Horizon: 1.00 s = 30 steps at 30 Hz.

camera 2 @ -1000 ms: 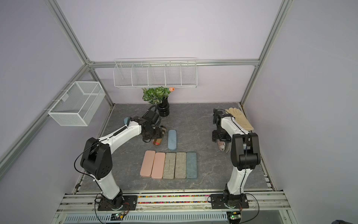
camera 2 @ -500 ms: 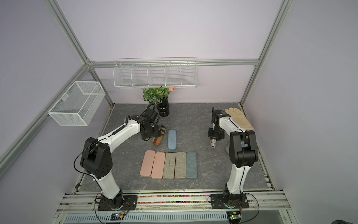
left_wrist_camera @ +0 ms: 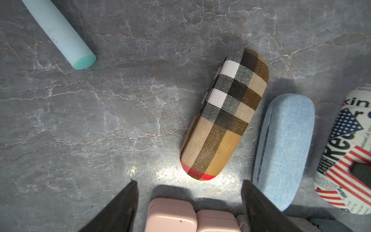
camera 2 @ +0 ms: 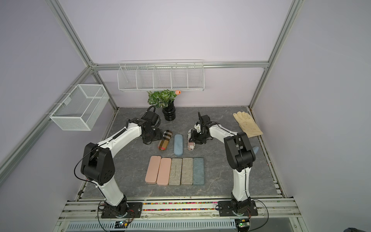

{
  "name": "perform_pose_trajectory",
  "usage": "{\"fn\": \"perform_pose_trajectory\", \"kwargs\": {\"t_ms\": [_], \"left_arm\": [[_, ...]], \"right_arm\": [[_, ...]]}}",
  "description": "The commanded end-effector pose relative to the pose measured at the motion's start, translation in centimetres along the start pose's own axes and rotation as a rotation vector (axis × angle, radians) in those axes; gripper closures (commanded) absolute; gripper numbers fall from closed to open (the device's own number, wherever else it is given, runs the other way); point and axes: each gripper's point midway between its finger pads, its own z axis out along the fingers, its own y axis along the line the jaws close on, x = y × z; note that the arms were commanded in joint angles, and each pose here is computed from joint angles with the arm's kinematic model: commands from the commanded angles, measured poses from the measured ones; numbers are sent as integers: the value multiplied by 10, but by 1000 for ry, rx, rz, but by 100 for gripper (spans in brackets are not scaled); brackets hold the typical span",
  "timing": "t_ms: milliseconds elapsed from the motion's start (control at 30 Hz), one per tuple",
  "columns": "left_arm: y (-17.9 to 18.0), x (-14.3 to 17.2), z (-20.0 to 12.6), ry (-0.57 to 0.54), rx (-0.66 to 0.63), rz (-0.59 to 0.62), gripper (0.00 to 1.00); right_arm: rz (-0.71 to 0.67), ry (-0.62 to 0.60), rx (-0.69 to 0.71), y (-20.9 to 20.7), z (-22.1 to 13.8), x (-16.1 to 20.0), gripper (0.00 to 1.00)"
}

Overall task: Close the glasses case
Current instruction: Place the glasses case at the center of the board.

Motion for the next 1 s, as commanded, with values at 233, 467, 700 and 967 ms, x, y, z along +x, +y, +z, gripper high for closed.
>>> {"fn": "perform_pose_trajectory", "kwargs": {"t_ms": [233,467,700,967], "left_arm": [[6,-1,-4,-9,-6,-5,19],[5,-2,-5,-14,-1,-3,19],[2,-9,-4,-21,9,-3,19],[-8,-21,0,-37,42,-16,19]], "right_arm": [[41,54,-132,13,19,25,62],[40,36,-56,4,5,32,38],[-39,-113,226,-4,-77,17,25],[70,-250,770,-67,-217,26,19]]}}
